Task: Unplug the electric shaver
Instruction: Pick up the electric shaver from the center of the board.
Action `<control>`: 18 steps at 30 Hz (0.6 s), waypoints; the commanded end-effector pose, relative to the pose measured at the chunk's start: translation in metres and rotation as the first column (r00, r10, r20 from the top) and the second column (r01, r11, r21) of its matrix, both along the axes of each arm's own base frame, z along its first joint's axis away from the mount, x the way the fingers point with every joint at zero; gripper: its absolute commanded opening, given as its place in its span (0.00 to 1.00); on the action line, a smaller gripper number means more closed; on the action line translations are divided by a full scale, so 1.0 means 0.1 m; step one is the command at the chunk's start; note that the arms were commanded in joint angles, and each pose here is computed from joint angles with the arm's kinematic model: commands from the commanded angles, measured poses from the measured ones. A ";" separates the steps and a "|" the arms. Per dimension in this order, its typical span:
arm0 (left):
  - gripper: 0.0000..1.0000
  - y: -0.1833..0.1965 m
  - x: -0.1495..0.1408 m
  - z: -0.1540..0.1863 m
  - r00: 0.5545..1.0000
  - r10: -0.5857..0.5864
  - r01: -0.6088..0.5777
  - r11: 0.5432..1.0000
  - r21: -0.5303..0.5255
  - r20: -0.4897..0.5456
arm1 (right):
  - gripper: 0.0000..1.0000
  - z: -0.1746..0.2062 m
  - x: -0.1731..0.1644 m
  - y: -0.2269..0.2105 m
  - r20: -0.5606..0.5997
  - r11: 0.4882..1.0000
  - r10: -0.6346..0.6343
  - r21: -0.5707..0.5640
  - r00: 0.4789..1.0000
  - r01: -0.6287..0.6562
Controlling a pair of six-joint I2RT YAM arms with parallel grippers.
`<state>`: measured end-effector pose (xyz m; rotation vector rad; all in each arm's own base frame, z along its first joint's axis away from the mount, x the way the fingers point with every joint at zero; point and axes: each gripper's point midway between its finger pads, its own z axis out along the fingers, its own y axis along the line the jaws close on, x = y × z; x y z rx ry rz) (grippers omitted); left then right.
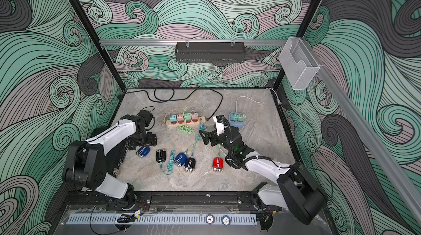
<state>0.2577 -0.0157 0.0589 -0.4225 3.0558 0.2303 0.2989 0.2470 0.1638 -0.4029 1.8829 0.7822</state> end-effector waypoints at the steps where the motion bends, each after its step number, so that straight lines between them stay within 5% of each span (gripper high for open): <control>1: 0.97 0.11 -0.05 -0.04 0.997 -0.035 0.036 0.999 0.017 -0.069 | 0.99 0.00 0.00 0.01 0.005 1.000 -0.008 0.011 1.000 0.008; 13: 0.98 0.00 -0.05 -0.32 0.989 -0.047 0.029 0.992 -0.124 -0.139 | 0.99 -0.06 0.03 -0.01 0.002 1.000 -0.019 -0.018 1.000 0.019; 18: 0.91 -0.08 -0.13 -0.33 0.988 -0.037 0.013 0.986 -0.164 -0.149 | 1.00 -0.07 0.05 -0.04 0.007 0.999 -0.032 -0.029 0.999 0.033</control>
